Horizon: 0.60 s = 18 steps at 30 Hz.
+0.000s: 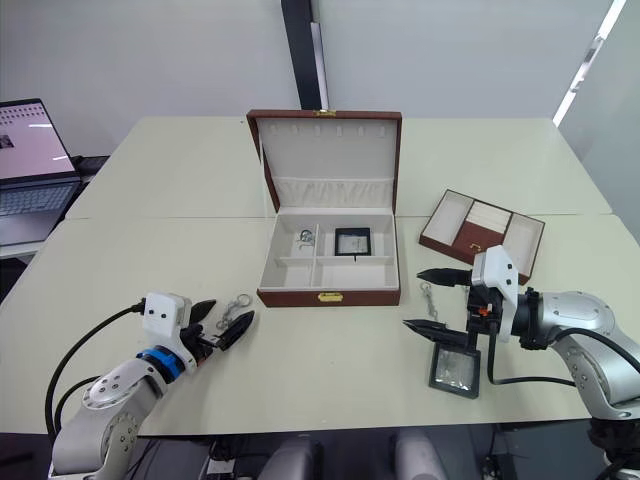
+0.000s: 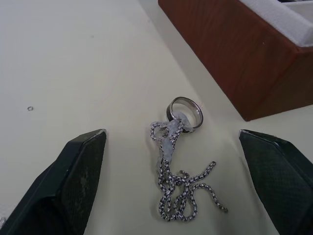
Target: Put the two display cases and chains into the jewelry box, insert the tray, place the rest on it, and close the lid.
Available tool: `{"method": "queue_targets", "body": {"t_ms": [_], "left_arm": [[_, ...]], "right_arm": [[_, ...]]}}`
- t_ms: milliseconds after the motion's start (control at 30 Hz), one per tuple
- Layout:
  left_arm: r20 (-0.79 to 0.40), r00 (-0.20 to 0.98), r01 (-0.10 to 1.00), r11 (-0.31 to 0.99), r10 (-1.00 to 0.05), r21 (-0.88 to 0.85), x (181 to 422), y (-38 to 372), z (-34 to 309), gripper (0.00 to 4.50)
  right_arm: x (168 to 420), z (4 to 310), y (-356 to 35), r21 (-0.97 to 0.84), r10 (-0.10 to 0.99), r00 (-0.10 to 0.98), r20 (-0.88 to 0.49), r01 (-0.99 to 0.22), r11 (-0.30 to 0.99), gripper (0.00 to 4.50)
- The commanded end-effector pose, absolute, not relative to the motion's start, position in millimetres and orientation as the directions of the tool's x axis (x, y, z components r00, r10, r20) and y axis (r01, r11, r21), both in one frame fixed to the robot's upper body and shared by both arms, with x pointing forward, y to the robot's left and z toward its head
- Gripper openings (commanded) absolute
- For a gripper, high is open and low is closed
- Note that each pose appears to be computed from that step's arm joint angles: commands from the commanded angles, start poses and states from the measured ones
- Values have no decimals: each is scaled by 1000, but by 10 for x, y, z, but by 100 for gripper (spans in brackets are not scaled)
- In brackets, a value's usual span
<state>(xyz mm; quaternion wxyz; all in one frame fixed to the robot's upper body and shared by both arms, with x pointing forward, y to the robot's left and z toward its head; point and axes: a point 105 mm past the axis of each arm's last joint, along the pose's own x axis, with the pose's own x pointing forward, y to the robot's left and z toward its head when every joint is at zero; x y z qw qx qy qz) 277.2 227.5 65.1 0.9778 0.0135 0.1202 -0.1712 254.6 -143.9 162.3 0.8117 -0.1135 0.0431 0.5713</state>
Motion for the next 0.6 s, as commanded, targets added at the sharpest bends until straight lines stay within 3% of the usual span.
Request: {"method": "queue_targets", "body": {"t_ms": [33, 600], "left_arm": [[-338, 879, 349, 937, -337, -27, 2681, 2267, 409, 448], [-387, 855, 356, 933, -345, -45, 2627, 2290, 197, 448]], "right_arm": [[2535, 1704, -1463, -169, 918, 351, -187, -932, 321, 450], [2553, 1704, -1481, -174, 914, 360, -188, -928, 330, 450]]}}
